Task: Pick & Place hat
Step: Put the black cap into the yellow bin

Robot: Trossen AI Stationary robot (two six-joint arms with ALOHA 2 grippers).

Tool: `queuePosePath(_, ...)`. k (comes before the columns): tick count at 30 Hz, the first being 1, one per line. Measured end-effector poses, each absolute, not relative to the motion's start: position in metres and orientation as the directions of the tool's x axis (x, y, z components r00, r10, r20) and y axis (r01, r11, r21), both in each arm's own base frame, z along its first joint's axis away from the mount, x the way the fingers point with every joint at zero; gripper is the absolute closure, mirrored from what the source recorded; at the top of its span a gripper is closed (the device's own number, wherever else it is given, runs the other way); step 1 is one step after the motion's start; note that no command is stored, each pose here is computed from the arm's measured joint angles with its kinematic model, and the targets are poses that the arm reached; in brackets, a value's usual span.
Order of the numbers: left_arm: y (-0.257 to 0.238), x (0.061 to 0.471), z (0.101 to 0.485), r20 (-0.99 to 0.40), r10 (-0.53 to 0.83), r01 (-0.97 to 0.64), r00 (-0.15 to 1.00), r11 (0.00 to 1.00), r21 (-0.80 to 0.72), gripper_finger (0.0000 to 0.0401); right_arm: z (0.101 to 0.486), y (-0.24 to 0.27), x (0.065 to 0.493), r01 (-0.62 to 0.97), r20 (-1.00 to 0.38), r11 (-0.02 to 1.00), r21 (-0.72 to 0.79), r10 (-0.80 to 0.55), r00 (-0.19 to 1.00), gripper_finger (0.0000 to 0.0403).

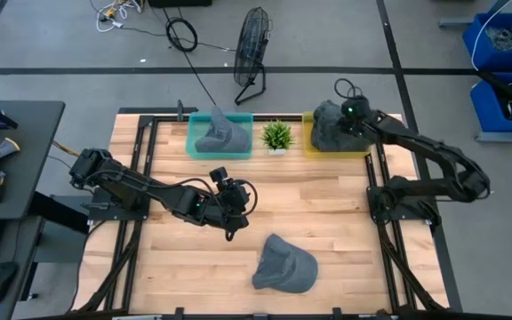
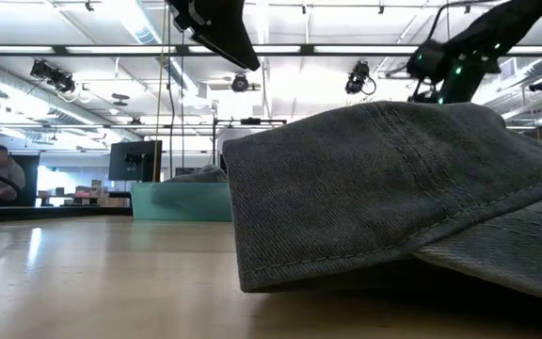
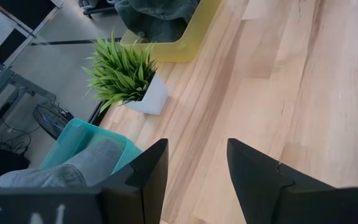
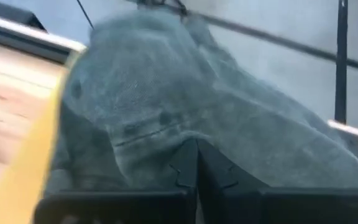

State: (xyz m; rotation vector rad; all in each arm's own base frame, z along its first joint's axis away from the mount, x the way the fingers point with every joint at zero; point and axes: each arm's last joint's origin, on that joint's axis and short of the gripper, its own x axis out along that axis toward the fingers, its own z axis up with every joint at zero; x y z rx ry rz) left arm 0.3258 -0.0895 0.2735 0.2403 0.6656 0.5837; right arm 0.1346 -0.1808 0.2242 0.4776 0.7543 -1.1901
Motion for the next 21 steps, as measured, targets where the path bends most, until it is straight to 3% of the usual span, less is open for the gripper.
queuePosePath(4, -0.089, 0.326, 0.273, -0.511, 0.58, -0.43, 0.635, 0.814, 0.389, 0.0232, 0.201, -0.189, 0.14, 0.948, -0.817, 0.31, -0.078, -0.565, 0.118, 0.04)
queuePosePath(10, -0.088, 0.326, 0.273, -0.511, 0.583, -0.435, 0.631, 0.812, 0.389, 0.0232, 0.173, -0.197, 0.151, 0.914, -0.887, 0.401, -0.06, -0.442, 0.136, 0.0401)
queuePosePath(17, -0.088, 0.326, 0.273, -0.511, 0.583, -0.435, 0.631, 0.812, 0.39, 0.0232, 0.179, -0.192, 0.154, 0.9, -0.912, 0.434, -0.033, -0.382, 0.151, 0.0402)
queuePosePath(21, -0.087, 0.326, 0.273, -0.511, 0.584, -0.435, 0.631, 0.812, 0.39, 0.0232, 0.174, -0.192, 0.154, 0.916, -0.92, 0.401, -0.029, -0.369, 0.133, 0.0402)
